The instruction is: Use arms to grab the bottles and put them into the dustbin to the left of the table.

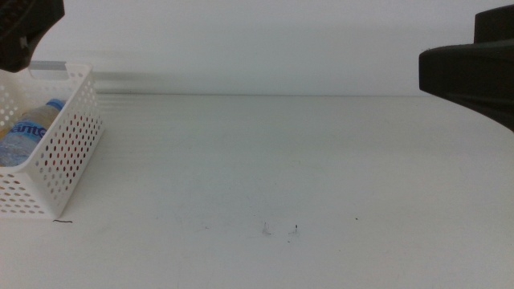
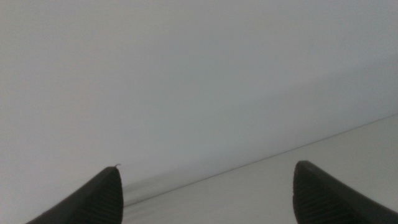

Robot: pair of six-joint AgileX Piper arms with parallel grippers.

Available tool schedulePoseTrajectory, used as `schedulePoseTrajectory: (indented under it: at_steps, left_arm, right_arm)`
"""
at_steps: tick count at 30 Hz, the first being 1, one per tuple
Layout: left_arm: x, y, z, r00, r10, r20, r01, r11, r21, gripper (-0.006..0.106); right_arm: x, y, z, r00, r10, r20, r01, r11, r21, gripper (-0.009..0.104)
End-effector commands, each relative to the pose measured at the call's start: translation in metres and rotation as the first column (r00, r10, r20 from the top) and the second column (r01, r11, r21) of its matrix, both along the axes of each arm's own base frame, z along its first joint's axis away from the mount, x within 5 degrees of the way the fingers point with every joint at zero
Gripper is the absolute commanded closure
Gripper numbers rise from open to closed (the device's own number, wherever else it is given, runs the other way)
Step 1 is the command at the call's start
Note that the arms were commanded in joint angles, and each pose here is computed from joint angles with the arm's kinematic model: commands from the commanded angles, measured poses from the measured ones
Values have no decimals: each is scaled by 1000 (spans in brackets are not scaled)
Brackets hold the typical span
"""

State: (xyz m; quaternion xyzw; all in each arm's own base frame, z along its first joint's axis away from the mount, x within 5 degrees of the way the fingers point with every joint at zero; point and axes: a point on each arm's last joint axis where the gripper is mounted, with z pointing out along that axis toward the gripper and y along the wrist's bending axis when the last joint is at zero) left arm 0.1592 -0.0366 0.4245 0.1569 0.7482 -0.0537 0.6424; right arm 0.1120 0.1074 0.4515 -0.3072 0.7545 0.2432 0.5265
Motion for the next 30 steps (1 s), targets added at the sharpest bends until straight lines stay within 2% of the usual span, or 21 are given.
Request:
schedulePoseTrajectory:
  at_steps: [1, 3, 6, 7, 9, 11, 14, 18, 21, 24, 30]
  left_arm:
    - [0, 0, 1, 1000, 4, 11, -4, 1000, -10, 7]
    - [-1, -1, -1, 1000, -7, -11, 7, 1000, -21, 7]
    - [-9, 2, -5, 999, 12, 37, -11, 999, -45, 7]
    - [-12, 3, -12, 999, 19, 38, -17, 999, -46, 7]
    - [-19, 5, -29, 998, 37, 44, -34, 998, -51, 7]
    - [-27, 8, -59, 999, 51, 7, -50, 998, -26, 7]
    - [-45, 16, -103, 995, 90, -44, -90, 996, 4, 7]
    - [-75, 27, -153, 982, 184, -34, -184, 983, -6, 7]
    - [-88, 33, -186, 967, 255, -23, -255, 967, -11, 7]
    - [-97, 35, -211, 955, 295, -12, -296, 955, -18, 7]
    - [-104, 35, -232, 948, 317, 23, -316, 948, -25, 7]
  right_arm:
    - [1, -1, 0, 1000, -9, 9, 9, 1000, 0, 14]
    - [9, 1, -7, 998, -33, 50, 34, 999, -13, 14]
    - [19, -7, -15, 965, -115, 234, 122, 993, -13, 14]
    - [23, -11, -22, 958, -148, 244, 155, 988, -10, 14]
    - [28, -24, -43, 951, -233, 202, 237, 971, 3, 14]
    - [30, -41, -67, 932, -327, 155, 334, 943, -16, 14]
    - [23, -70, -105, 866, -482, 133, 489, 872, -31, 14]
    - [-4, -98, -154, 759, -634, 147, 642, 767, -3, 14]
    - [-23, -104, -193, 730, -671, 130, 679, 734, -20, 14]
    - [-39, -104, -219, 730, -670, 132, 678, 735, -18, 14]
    - [-54, -105, -247, 721, -668, 184, 679, 734, 10, 14]
